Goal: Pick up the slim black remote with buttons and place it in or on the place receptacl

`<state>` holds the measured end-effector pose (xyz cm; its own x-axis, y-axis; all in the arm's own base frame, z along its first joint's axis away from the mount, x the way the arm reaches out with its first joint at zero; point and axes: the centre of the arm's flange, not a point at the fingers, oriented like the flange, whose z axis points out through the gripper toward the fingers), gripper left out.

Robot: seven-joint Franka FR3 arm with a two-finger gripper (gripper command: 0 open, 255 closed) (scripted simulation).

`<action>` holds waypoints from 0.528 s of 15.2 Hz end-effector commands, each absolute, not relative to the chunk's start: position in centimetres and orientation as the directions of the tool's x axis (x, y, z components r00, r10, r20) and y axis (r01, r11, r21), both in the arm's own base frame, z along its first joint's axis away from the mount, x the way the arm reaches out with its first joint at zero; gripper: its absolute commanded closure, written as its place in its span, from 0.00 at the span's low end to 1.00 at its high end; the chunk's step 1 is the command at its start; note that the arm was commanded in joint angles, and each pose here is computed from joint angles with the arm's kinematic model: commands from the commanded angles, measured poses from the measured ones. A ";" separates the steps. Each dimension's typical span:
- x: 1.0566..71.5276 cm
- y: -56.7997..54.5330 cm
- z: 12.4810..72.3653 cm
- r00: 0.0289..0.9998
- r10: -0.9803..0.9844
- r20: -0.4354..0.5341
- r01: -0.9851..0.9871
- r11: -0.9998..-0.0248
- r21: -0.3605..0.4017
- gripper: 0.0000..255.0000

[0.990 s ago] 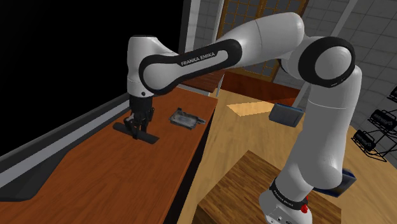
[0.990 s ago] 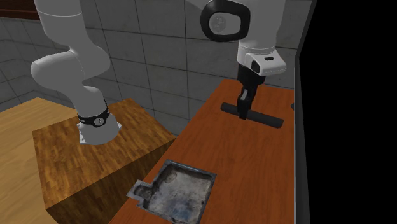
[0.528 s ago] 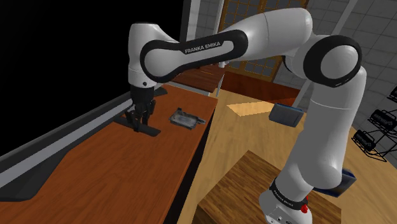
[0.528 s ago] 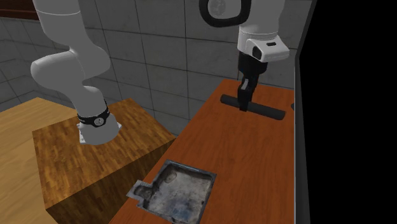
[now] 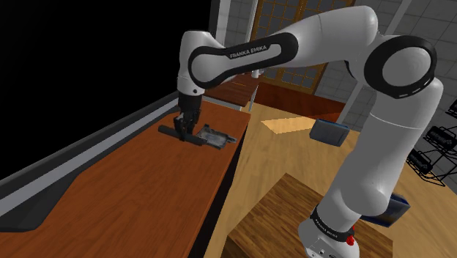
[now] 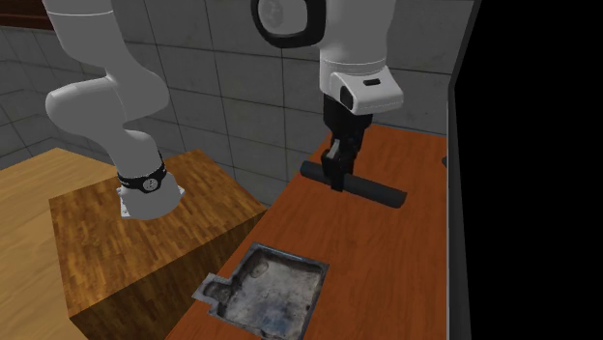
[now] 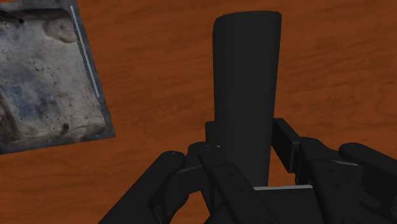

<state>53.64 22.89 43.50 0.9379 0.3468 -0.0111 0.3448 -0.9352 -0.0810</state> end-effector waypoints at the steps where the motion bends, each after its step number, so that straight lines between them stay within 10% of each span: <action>1: 53.8 20.2 43.4 0.937 0.348 -0.011 0.346 -0.935 -0.081 1.00; 8: 54.2 11.0 43.1 0.937 0.348 -0.011 0.346 -0.935 -0.081 1.00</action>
